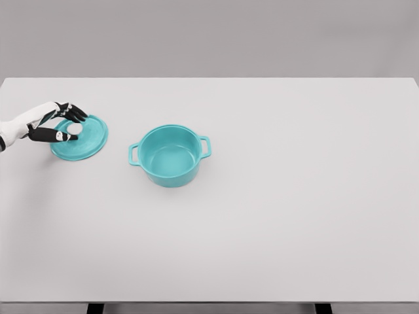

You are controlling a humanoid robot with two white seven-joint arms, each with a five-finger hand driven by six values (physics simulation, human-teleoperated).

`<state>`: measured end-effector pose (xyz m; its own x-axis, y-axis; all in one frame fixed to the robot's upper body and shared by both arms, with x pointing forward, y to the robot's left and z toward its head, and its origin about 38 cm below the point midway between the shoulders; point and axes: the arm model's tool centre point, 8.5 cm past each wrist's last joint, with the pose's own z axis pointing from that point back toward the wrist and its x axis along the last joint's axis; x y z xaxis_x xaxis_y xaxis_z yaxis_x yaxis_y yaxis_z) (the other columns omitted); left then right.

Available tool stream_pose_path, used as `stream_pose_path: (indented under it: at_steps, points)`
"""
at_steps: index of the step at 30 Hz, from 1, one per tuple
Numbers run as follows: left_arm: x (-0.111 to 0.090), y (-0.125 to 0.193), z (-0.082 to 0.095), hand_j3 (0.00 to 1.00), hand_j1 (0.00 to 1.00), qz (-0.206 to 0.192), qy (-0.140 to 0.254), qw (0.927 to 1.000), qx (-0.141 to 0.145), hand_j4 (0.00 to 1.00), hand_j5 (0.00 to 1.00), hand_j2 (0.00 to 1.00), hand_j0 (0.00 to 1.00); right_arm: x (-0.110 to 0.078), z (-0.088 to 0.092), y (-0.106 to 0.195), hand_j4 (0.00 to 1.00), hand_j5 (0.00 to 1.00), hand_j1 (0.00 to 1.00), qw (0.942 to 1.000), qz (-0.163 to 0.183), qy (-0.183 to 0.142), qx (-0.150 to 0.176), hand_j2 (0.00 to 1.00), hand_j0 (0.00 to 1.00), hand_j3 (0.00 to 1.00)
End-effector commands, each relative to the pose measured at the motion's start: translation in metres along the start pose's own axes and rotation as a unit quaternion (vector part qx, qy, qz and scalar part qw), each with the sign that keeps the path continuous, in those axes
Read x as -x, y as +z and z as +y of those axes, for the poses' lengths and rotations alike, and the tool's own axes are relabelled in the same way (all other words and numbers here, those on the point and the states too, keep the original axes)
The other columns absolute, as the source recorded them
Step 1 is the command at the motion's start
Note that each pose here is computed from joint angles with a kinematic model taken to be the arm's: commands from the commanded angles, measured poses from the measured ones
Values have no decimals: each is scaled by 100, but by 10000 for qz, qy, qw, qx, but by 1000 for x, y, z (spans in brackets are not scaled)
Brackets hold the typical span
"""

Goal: Cover the pot with left arm

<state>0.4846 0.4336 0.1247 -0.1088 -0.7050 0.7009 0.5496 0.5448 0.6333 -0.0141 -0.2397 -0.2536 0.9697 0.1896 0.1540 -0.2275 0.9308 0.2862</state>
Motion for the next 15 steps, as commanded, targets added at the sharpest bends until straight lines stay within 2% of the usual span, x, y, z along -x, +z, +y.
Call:
stream_pose_path:
  at_steps: [1, 8, 15]
  points:
    - [0, 0, -1, 48, 48, 10, -48, 10000, 42, 48, 48, 48, 48, 0, 0, 0, 100, 100, 100, 10000, -5, 4, -2, 100, 100, 100]
    - [-6, -3, -2, 48, 48, -111, -96, 9999, 72, 48, 48, 48, 48, 0, 0, 0, 100, 100, 100, 10000, 2, 1, -2, 100, 100, 100]
    - [-45, -13, -11, 48, 48, -860, -443, 9949, 266, 48, 48, 48, 48, 0, 0, 0, 100, 100, 100, 10000, -5, 4, -2, 100, 100, 100]
